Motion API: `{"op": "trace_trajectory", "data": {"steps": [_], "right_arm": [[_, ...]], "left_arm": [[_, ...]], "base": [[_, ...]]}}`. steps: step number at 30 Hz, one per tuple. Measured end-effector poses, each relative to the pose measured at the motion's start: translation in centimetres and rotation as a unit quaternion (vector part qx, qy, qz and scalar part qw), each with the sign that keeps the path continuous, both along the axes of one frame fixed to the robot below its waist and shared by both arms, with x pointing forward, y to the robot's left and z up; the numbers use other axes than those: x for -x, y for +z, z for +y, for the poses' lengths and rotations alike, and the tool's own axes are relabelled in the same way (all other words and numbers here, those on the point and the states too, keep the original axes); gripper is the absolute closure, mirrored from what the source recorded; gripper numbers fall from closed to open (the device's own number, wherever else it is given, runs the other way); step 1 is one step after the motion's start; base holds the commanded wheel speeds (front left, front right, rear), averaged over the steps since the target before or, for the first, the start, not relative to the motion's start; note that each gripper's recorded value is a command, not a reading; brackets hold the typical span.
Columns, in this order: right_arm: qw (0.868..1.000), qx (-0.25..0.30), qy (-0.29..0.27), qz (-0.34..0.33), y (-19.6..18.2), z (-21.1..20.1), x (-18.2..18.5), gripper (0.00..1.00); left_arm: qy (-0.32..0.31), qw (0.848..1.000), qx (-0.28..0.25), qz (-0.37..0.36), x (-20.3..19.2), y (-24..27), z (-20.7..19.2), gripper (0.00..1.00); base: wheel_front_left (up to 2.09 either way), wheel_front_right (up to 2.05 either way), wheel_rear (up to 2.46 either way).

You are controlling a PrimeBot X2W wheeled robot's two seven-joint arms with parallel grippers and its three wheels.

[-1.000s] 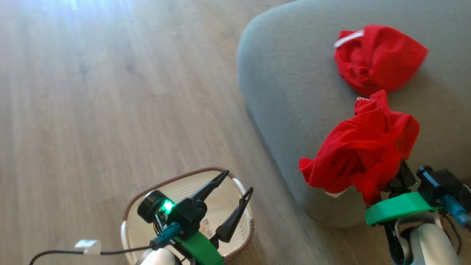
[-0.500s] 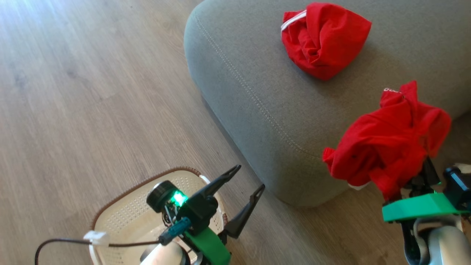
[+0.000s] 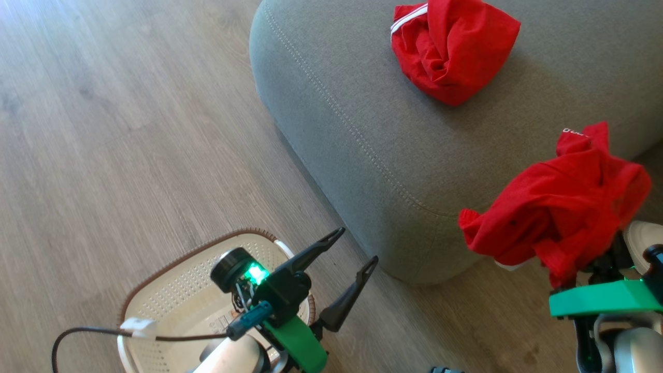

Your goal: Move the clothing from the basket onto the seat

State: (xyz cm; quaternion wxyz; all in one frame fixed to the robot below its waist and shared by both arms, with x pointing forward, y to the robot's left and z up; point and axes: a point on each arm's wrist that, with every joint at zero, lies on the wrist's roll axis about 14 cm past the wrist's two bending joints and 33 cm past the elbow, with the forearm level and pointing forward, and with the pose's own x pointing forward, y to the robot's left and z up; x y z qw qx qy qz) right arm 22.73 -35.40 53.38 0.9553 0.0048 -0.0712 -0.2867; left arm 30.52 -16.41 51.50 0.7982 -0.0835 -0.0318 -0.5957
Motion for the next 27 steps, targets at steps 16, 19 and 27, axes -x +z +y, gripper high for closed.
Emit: {"op": "trace_trajectory", "data": {"steps": [16,19,27], "right_arm": [[0.991,0.107,0.052,-0.054,7.7,-0.8,-9.9,1.0],[0.988,0.13,0.056,-0.062,9.4,-2.1,-13.0,1.0],[0.983,0.149,0.057,-0.086,12.1,-4.5,-18.9,1.0]], "left_arm": [[0.016,0.999,-0.03,0.029,-4.0,-4.9,2.4,0.0],[0.007,0.998,-0.037,0.041,-4.5,-6.8,2.8,0.0],[0.008,0.998,-0.045,0.046,-6.5,-9.4,3.7,0.0]], "base": [[0.0,0.0,0.0],[0.0,0.0,0.0],[0.0,0.0,0.0]]}}
